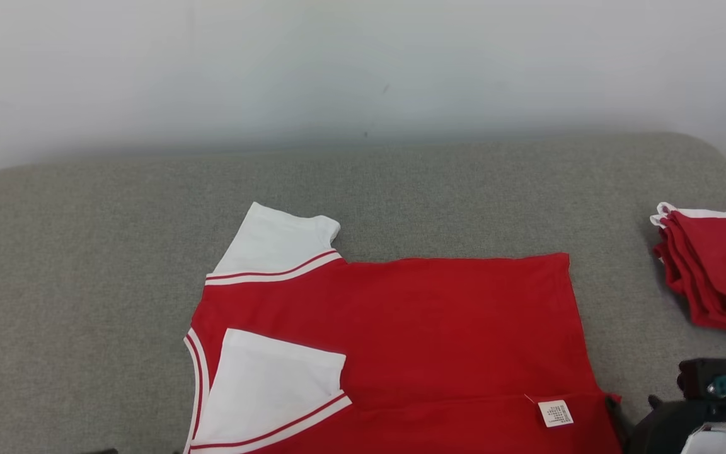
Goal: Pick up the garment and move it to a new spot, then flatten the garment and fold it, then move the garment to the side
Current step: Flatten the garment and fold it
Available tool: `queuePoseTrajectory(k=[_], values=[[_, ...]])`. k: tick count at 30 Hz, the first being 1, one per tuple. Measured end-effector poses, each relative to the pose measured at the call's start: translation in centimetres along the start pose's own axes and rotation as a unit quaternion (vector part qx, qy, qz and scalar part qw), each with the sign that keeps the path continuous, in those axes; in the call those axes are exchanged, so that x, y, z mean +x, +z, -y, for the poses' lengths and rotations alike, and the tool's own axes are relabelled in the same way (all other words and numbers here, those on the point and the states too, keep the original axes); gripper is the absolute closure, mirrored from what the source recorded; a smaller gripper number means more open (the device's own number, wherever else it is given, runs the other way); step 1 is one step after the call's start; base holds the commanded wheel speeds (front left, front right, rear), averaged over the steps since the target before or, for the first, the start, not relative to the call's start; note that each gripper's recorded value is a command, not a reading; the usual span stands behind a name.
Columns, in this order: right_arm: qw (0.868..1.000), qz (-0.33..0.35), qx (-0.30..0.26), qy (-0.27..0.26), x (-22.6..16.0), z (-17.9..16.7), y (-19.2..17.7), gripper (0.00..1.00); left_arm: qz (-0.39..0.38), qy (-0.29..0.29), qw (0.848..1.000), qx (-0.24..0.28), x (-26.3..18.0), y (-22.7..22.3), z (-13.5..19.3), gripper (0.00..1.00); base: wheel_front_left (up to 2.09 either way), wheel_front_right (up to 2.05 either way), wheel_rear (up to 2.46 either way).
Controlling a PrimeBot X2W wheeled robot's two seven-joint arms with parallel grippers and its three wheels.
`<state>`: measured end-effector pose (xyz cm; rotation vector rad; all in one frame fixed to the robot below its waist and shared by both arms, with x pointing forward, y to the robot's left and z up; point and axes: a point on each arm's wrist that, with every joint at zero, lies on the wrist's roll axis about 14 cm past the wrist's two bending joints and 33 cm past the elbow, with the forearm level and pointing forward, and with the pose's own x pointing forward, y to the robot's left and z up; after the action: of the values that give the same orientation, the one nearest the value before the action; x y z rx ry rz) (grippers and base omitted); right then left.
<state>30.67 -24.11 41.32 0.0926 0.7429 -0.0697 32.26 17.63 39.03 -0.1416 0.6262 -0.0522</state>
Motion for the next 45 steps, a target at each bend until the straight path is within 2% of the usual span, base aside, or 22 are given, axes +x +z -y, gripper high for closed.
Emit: queuePoseTrajectory(k=[6,8,10,14,19,23,28,33,43,44,45], values=[[0.997,0.061,-0.036,-0.016,0.6,1.4,5.7,0.00,0.072,-0.008,0.997,0.031,2.0,7.1,-0.4,0.00,0.00,0.00,0.00],[0.996,0.075,-0.052,-0.013,1.0,1.1,7.6,0.00,0.103,-0.021,0.993,0.053,2.9,10.3,0.4,0.00,0.00,0.00,0.00],[0.994,0.087,-0.067,-0.007,1.6,0.5,9.3,0.00,0.119,-0.037,0.991,0.053,4.1,12.8,1.7,0.00,0.00,0.00,0.00],[0.990,0.098,-0.096,0.026,4.0,-2.5,12.2,0.00,0.079,-0.075,0.992,0.071,8.4,14.6,4.9,0.00,0.00,0.00,0.00],[0.983,0.107,-0.132,0.065,6.6,-6.0,14.1,0.00,0.057,-0.079,0.986,0.134,13.1,17.7,6.5,0.00,0.00,0.00,0.00],[0.981,0.103,-0.147,0.078,8.3,-7.0,14.3,0.00,0.027,-0.081,0.983,0.165,16.4,18.0,7.2,0.00,0.00,0.00,0.00],[0.982,0.095,-0.149,0.073,9.4,-6.2,13.7,0.00,0.000,-0.094,0.976,0.197,19.6,17.8,8.3,0.00,0.00,0.00,0.00],[0.985,0.082,-0.141,0.060,10.2,-4.8,12.6,0.00,-0.022,-0.077,0.974,0.213,22.2,16.9,7.6,0.00,0.00,0.00,0.00],[0.988,0.066,-0.131,0.042,10.6,-3.1,11.2,0.00,-0.033,-0.072,0.973,0.216,24.3,16.8,7.5,0.00,0.00,0.00,0.00],[0.988,0.067,-0.131,0.043,10.6,-3.1,11.3,0.00,-0.038,-0.073,0.973,0.215,24.4,16.6,7.5,0.07,0.00,0.00,0.00],[0.988,0.068,-0.130,0.044,10.6,-3.2,11.3,0.00,-0.041,-0.072,0.973,0.215,24.5,16.5,7.5,0.31,0.00,0.00,0.00]])
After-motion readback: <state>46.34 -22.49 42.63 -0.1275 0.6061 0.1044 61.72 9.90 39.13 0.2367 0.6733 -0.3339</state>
